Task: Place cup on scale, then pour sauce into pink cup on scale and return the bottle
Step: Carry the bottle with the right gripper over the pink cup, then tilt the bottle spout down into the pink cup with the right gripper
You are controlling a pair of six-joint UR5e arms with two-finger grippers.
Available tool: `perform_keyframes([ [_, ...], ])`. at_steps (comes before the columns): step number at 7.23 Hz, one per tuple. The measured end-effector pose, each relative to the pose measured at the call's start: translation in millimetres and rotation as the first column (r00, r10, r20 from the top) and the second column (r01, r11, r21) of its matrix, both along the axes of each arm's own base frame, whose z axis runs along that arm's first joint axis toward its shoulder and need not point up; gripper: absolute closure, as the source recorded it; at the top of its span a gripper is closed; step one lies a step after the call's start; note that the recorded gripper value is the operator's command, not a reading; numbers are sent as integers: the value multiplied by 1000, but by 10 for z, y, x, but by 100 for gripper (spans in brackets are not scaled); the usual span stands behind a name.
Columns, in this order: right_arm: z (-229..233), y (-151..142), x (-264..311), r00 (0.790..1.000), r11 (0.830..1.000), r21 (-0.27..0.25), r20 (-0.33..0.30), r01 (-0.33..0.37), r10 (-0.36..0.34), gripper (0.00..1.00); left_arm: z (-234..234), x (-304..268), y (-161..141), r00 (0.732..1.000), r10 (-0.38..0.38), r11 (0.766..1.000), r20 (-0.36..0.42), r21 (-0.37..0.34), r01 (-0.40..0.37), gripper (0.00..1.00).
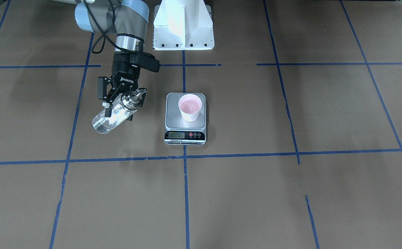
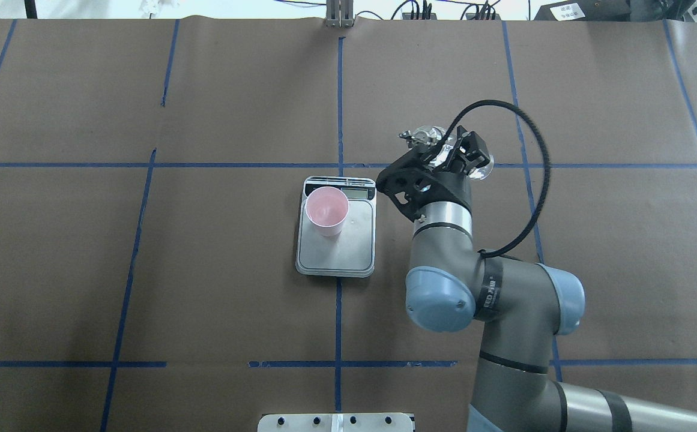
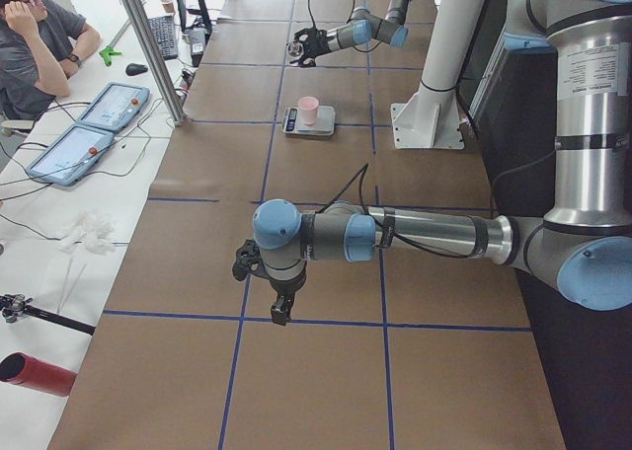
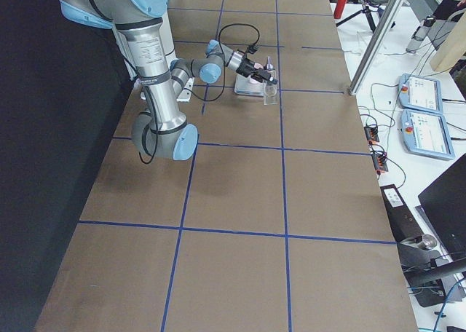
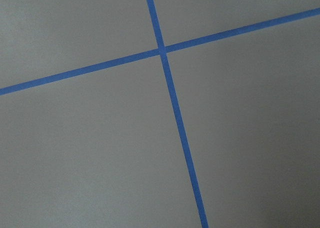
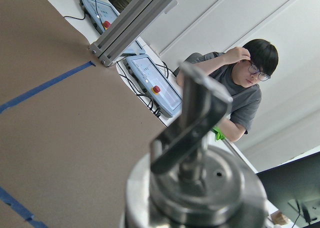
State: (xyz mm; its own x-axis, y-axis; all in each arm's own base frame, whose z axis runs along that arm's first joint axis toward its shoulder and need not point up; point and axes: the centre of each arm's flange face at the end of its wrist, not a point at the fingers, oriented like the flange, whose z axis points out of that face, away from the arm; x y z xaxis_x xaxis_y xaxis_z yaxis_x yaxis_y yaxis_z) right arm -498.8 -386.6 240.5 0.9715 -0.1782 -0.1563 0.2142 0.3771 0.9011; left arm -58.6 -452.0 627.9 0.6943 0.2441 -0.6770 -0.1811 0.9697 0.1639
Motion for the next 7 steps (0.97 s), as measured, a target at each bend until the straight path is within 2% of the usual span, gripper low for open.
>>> perform_keyframes([
  [2,-88,47,-369,984,999,53,-180,9,0,100,-1,3,-1,1000,1,1000,0,1,-1,0],
  [3,-101,2,-635,965,997,76,-264,11,10,100,-2,6,-2,1000,2,1000,0,2,-2,0],
  [4,-101,-22,-831,936,995,100,-351,20,17,100,-5,6,-5,1000,2,1000,-1,2,-2,0],
  [5,-82,-1,-939,899,991,127,-438,35,24,100,-7,7,-7,1000,2,1000,-1,3,-2,0],
  [7,-29,70,-1013,830,984,170,-556,57,48,100,-12,10,-12,1000,2,1000,-2,3,-2,0],
])
